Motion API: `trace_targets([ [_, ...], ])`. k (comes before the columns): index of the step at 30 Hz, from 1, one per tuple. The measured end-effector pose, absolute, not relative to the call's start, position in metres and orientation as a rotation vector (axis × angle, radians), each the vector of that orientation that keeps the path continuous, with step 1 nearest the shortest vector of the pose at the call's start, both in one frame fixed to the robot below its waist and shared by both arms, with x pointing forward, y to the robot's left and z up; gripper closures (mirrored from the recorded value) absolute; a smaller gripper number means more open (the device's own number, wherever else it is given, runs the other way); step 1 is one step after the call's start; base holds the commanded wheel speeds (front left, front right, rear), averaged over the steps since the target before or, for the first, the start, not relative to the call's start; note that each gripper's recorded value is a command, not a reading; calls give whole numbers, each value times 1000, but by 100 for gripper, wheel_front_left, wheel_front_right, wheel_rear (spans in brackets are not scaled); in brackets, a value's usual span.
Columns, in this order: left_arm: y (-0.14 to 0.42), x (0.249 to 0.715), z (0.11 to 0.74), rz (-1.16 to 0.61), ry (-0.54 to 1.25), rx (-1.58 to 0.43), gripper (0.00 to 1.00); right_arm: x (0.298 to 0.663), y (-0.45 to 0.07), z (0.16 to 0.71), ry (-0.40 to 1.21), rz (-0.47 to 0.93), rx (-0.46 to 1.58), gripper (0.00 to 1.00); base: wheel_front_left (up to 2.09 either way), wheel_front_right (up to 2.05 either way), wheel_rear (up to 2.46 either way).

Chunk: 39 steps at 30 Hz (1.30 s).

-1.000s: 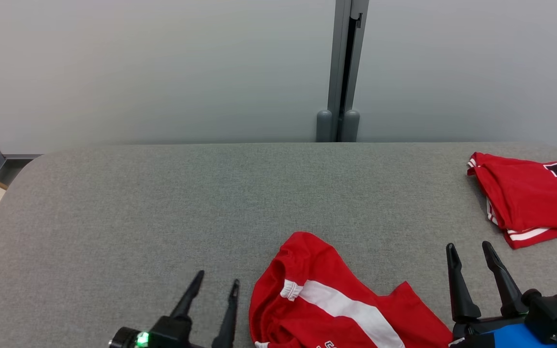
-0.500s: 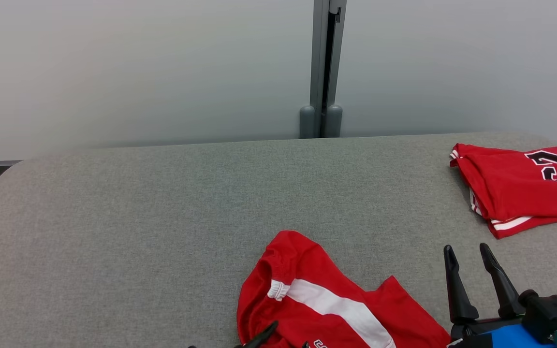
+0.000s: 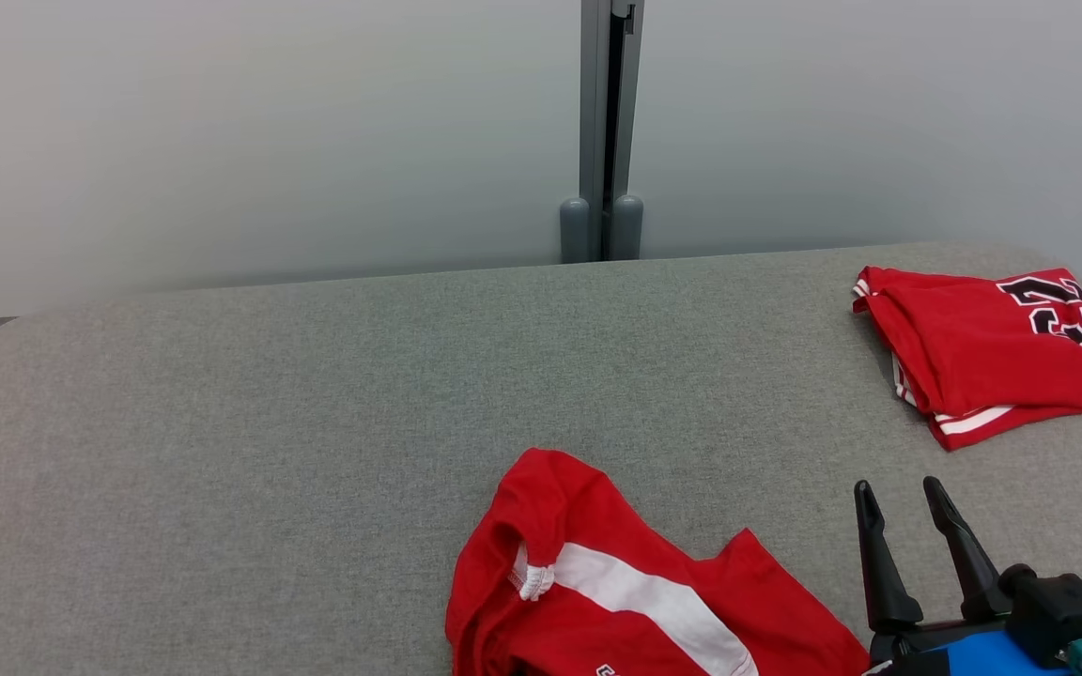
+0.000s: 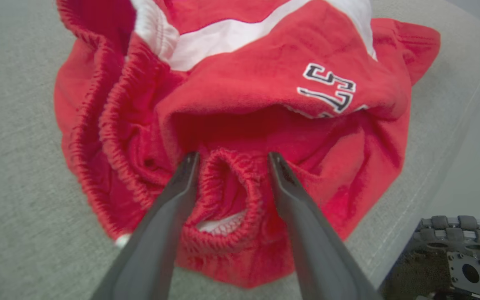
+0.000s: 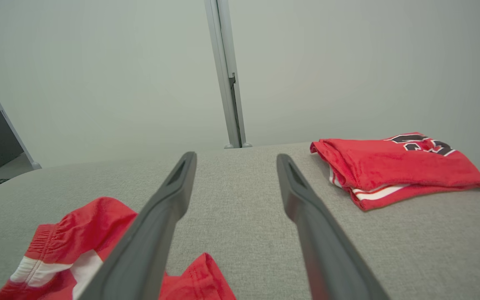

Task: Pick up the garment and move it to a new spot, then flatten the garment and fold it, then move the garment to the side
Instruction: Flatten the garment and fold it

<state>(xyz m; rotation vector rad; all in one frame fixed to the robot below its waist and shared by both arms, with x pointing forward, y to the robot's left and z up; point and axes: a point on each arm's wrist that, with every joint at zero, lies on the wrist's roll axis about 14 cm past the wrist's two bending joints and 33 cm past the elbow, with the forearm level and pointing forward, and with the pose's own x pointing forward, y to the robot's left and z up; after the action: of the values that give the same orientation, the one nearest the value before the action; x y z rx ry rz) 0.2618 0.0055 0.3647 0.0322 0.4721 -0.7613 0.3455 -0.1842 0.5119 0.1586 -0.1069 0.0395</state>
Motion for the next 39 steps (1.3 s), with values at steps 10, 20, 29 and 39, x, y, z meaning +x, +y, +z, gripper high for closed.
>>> trace_targets([
  [10, 47, 312, 392, -561, 361, -46, 100, 352, -178, 518, -122, 64, 154, 0, 0, 0, 0],
  [20, 133, 347, 417, -286, 269, -61, 100, 359, -168, 520, -126, 93, 150, 0, 0, 0, 0],
  [29, 134, 342, 430, -270, 209, -81, 0, 358, -168, 518, -120, 93, 151, 0, 0, 0, 0],
  [39, 153, 345, 499, -166, -38, -107, 0, 356, -166, 523, -134, 101, 159, 0, 0, 0, 0],
])
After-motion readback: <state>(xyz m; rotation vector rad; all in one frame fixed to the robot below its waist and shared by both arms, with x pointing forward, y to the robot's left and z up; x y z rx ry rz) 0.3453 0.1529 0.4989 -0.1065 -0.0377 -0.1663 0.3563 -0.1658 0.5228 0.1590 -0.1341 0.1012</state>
